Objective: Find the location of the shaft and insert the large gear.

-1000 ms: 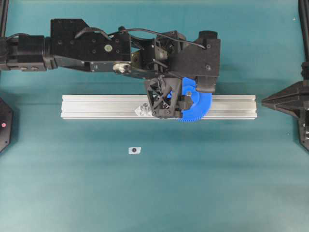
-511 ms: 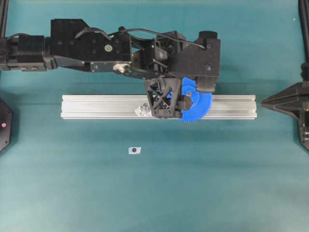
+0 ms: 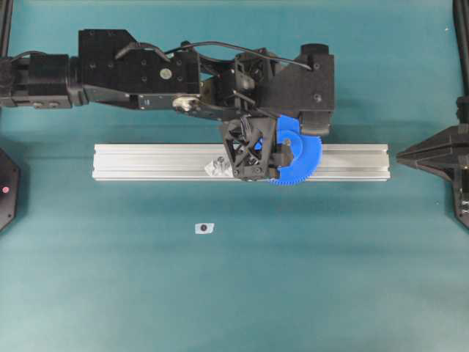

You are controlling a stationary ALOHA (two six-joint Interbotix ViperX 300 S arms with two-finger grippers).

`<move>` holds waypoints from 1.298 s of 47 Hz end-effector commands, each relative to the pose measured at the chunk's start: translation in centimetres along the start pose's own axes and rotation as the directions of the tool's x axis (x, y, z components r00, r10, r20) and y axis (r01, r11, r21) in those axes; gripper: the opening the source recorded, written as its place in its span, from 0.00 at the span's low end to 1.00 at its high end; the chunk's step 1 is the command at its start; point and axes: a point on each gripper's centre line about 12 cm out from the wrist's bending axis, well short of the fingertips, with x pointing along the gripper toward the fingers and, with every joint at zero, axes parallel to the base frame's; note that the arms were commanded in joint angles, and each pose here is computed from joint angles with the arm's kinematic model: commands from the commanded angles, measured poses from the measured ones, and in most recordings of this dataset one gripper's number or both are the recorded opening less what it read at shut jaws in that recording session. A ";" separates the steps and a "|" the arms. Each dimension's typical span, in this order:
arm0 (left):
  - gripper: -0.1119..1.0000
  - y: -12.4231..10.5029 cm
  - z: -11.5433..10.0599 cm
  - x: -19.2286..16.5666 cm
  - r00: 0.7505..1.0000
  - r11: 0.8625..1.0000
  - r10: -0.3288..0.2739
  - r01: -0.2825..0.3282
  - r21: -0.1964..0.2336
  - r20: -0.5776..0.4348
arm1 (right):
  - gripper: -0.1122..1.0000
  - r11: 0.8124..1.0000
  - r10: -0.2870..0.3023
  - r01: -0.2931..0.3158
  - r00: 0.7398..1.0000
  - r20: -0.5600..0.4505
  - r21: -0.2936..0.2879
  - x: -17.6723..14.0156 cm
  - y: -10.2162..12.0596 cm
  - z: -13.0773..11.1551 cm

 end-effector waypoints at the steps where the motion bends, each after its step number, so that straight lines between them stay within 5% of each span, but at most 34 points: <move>1: 0.88 0.1 1.3 -1.4 0.999 1.000 0.007 -0.007 0.002 0.041 | 0.15 1.000 0.000 -0.001 1.000 0.011 0.007 0.0 0.1 0.4; 61: 0.88 0.5 1.4 -0.7 0.999 1.000 0.002 -0.002 0.003 -0.039 | 0.15 1.000 0.001 -0.001 1.000 0.014 0.007 0.0 0.1 0.4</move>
